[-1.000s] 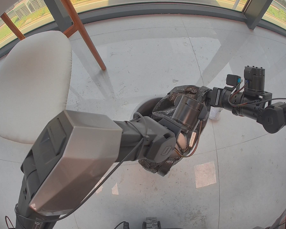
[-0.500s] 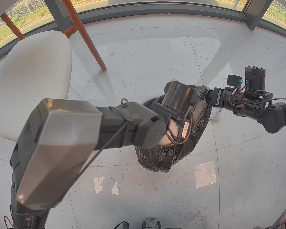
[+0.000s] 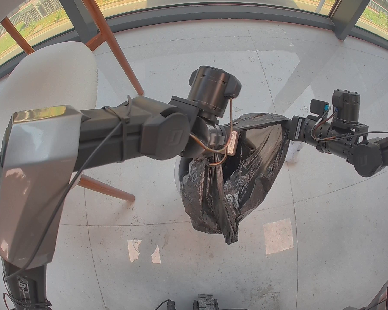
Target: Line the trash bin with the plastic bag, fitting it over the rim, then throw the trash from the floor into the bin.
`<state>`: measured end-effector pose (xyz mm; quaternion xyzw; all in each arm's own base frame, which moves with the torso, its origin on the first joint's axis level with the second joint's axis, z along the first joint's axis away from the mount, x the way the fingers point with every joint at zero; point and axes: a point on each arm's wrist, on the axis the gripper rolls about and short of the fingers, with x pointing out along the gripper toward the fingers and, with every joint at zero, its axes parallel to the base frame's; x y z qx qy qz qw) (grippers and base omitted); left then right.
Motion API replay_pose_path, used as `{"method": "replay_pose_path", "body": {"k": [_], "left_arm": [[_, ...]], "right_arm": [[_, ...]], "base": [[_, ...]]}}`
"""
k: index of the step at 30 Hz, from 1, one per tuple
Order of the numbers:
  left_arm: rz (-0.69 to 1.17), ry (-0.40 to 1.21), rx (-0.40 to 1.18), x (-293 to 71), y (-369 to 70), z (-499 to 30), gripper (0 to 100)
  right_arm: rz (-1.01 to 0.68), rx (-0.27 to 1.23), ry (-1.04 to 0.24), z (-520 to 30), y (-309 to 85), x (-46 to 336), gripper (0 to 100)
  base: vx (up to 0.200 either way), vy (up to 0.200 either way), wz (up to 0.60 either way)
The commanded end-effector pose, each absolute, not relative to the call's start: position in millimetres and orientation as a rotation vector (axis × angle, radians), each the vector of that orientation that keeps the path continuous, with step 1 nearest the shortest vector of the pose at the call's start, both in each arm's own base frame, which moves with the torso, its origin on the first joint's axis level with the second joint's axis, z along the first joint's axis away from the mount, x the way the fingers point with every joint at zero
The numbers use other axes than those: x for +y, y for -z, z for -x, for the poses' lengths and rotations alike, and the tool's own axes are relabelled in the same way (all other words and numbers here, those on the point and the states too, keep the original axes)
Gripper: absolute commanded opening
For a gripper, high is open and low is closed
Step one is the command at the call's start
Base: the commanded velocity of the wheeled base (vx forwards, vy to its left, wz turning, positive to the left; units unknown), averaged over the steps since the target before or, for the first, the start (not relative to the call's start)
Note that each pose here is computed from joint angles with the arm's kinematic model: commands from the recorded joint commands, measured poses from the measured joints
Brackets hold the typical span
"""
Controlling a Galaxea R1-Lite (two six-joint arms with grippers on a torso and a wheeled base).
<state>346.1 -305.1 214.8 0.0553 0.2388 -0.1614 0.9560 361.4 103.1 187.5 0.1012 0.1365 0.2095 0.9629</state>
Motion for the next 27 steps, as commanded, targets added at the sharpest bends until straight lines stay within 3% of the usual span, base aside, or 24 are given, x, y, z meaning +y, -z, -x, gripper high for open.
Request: {"method": "replay_pose_path", "body": {"k": [1, 12, 13, 18, 27], "left_arm": [[-0.113, 0.298, 0.48, -289.8, -217.7, -357.7, 0], [-0.127, 0.272, 0.5, -282.6, -206.5, -370.1, 0], [-0.13, 0.268, 0.505, -282.0, -204.2, -371.7, 0], [-0.129, 0.249, 0.513, -275.8, -201.2, -377.7, 0], [-0.137, 0.202, 0.552, -257.0, -198.9, -387.1, 0]], "right_arm": [[-0.192, 0.27, -0.429, -376.1, -183.5, 108.4, 0], [-0.165, 0.26, -0.483, -407.6, -171.0, 118.9, 0], [-0.165, 0.257, -0.484, -409.1, -170.9, 118.7, 100], [-0.172, 0.275, -0.56, -394.0, -179.0, 113.8, 100], [-0.193, 0.464, -0.643, -314.9, -185.9, 95.2, 100]], "base": [[0.0, 0.0, 0.0], [0.0, 0.0, 0.0], [0.0, 0.0, 0.0], [0.0, 0.0, 0.0], [0.0, 0.0, 0.0]]}}
